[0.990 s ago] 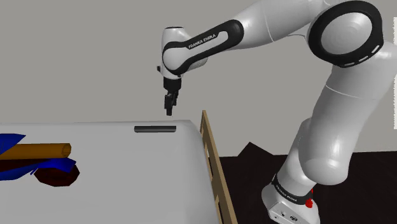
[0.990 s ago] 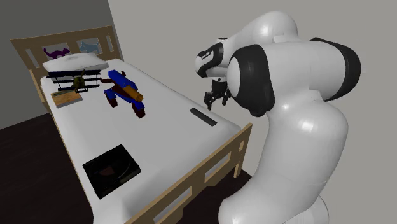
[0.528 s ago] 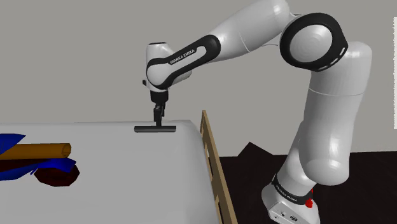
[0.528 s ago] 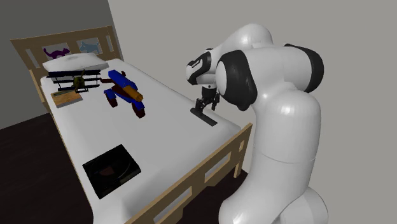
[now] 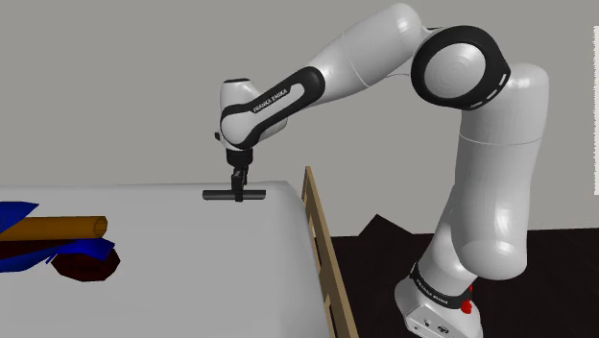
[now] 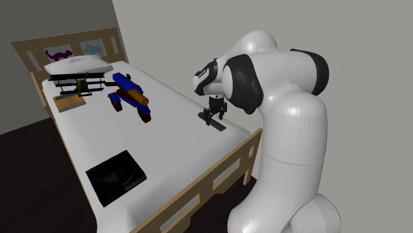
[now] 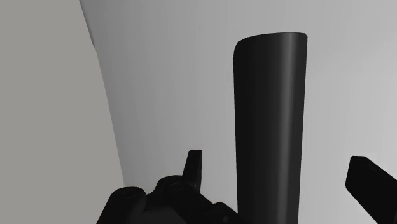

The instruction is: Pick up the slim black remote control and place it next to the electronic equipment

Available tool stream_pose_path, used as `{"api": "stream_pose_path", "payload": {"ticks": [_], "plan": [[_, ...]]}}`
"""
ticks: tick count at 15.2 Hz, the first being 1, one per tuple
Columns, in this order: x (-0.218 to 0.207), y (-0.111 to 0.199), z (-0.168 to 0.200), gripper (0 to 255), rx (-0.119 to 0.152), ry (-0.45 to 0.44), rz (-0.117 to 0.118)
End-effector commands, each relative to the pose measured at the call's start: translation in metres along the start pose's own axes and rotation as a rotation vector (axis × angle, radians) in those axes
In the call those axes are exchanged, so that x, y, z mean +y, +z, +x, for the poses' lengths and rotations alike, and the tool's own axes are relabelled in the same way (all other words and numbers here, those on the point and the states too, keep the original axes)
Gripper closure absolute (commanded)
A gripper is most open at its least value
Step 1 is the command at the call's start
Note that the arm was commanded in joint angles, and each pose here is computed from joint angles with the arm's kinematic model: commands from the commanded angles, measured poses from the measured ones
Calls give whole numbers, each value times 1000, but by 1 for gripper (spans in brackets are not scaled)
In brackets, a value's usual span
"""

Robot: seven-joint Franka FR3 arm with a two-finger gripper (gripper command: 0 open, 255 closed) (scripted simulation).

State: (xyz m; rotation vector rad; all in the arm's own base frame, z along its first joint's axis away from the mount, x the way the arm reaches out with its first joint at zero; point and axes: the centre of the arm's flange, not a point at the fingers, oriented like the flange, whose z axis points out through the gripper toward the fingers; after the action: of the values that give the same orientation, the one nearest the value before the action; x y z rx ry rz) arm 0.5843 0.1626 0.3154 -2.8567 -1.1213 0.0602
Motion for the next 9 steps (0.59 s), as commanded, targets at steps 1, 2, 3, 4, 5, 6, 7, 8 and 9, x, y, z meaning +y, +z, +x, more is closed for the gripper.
{"api": "stream_pose_path", "payload": {"ticks": [1, 2, 3, 4, 5, 6, 7, 8, 9], "plan": [[0, 1, 0, 0, 0, 0, 0], [0, 1, 0, 0, 0, 0, 0], [0, 1, 0, 0, 0, 0, 0], [0, 1, 0, 0, 0, 0, 0], [0, 1, 0, 0, 0, 0, 0], [0, 1, 0, 255, 0, 0, 0], [0, 1, 0, 255, 0, 0, 0], [0, 1, 0, 255, 0, 0, 0], [0, 1, 0, 255, 0, 0, 0]]}}
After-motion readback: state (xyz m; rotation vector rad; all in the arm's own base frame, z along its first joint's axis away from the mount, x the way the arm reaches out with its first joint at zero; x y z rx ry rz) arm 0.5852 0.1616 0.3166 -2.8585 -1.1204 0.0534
